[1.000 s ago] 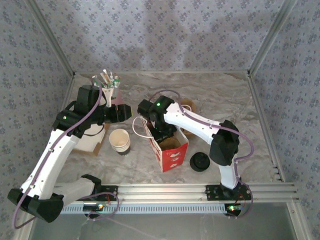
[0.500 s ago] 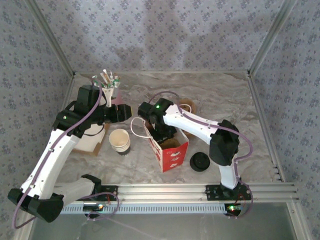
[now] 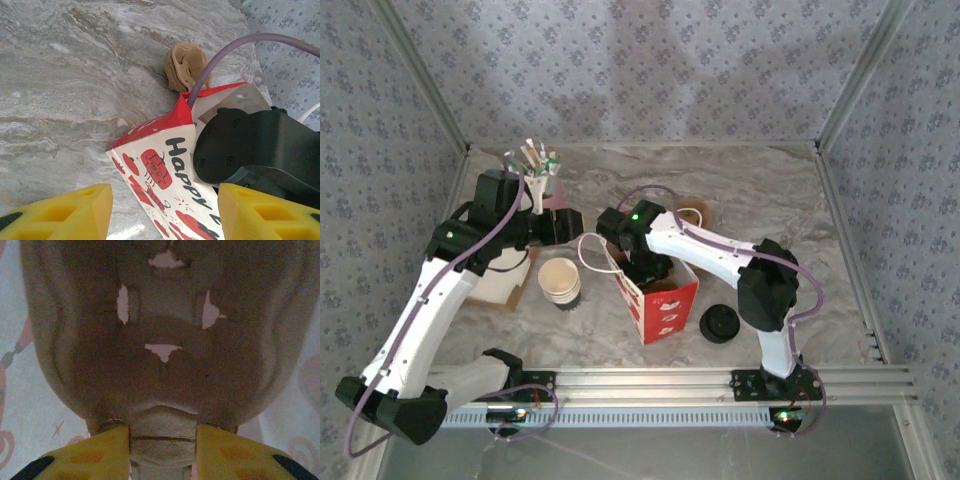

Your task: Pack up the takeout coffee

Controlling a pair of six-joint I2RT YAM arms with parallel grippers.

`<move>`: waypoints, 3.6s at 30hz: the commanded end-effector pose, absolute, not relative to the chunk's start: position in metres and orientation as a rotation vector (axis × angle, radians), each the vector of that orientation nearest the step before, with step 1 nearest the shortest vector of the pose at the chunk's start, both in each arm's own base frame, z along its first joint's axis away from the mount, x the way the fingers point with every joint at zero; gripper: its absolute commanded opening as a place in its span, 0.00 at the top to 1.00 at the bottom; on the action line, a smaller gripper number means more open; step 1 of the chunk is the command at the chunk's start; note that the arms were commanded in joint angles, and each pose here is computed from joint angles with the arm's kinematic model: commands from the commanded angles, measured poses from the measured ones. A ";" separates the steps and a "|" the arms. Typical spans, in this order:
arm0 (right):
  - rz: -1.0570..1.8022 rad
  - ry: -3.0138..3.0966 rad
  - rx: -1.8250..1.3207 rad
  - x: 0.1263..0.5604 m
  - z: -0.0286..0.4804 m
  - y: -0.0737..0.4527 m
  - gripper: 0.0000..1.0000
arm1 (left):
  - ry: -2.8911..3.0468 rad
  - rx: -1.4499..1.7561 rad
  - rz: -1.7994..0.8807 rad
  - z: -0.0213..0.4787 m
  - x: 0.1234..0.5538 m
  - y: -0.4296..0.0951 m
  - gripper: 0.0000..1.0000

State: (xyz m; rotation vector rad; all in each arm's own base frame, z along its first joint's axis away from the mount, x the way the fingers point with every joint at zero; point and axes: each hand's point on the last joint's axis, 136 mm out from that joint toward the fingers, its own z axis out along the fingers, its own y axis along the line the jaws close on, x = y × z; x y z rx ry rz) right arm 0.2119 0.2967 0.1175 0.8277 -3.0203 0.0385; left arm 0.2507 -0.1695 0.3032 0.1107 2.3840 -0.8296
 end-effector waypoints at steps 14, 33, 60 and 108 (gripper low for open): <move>0.080 -3.043 0.804 0.209 0.141 0.285 0.46 | 2.354 0.095 -0.839 0.311 0.257 -0.171 0.42; -0.074 -3.158 0.814 0.215 0.198 0.293 0.31 | 2.337 0.072 -0.840 0.319 0.252 -0.167 0.42; -1.031 -3.358 0.895 0.210 0.360 0.314 0.21 | 2.194 0.045 -1.093 0.371 0.189 -0.164 0.34; -1.153 -3.452 0.712 0.152 0.201 0.210 0.49 | 2.259 0.164 -0.949 0.289 0.183 -0.255 0.45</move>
